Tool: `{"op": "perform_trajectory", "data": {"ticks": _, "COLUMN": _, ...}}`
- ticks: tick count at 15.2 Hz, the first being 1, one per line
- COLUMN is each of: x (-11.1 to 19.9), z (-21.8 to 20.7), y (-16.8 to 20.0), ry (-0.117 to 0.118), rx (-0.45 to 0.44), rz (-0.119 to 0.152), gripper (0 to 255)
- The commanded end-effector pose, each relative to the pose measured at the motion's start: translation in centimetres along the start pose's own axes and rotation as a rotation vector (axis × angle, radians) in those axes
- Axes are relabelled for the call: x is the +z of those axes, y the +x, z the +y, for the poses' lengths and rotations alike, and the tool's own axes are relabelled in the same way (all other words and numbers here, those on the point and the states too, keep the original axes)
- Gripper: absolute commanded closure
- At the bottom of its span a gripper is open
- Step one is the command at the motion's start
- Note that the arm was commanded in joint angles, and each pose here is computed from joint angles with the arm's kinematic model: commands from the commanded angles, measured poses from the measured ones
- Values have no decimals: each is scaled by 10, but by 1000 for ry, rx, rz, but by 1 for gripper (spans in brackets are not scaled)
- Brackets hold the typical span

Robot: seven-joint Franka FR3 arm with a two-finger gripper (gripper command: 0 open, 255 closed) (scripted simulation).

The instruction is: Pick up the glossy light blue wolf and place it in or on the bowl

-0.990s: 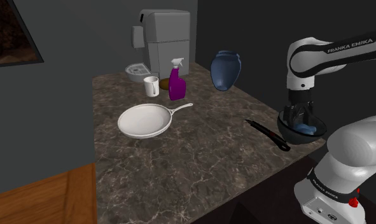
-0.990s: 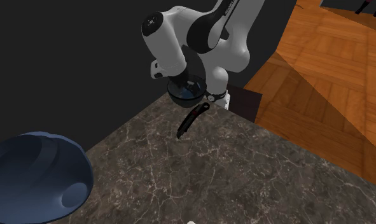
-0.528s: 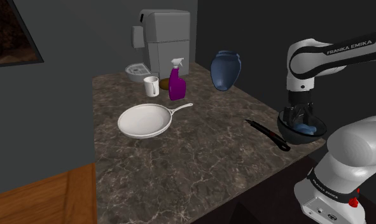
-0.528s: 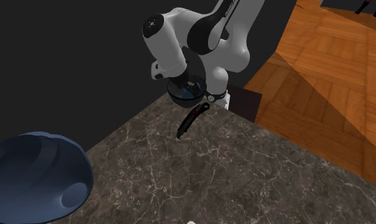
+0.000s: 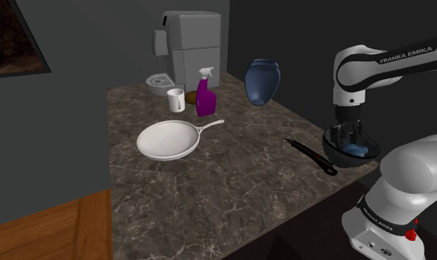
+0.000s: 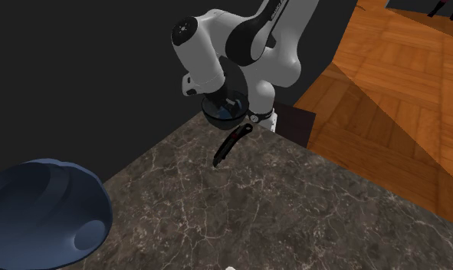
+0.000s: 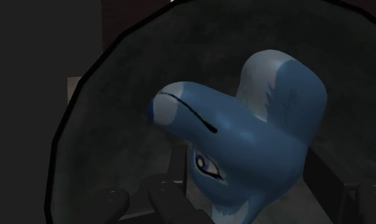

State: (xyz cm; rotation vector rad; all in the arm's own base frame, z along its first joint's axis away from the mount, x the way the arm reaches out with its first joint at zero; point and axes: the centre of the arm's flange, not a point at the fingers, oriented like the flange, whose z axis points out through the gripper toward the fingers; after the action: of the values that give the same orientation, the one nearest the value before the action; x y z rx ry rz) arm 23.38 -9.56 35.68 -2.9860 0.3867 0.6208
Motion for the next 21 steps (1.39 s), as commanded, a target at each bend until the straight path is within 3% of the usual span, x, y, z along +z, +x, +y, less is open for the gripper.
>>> {"op": "perform_trajectory", "data": {"ticks": 1, "x": 0, "z": 0, "y": 0, "ry": 0, "rx": 0, "rz": 0, "gripper": 255}}
{"op": "perform_trajectory", "data": {"ticks": 21, "x": -92, "z": -1, "y": -40, "ry": 0, "rx": 0, "rz": 0, "gripper": 255}}
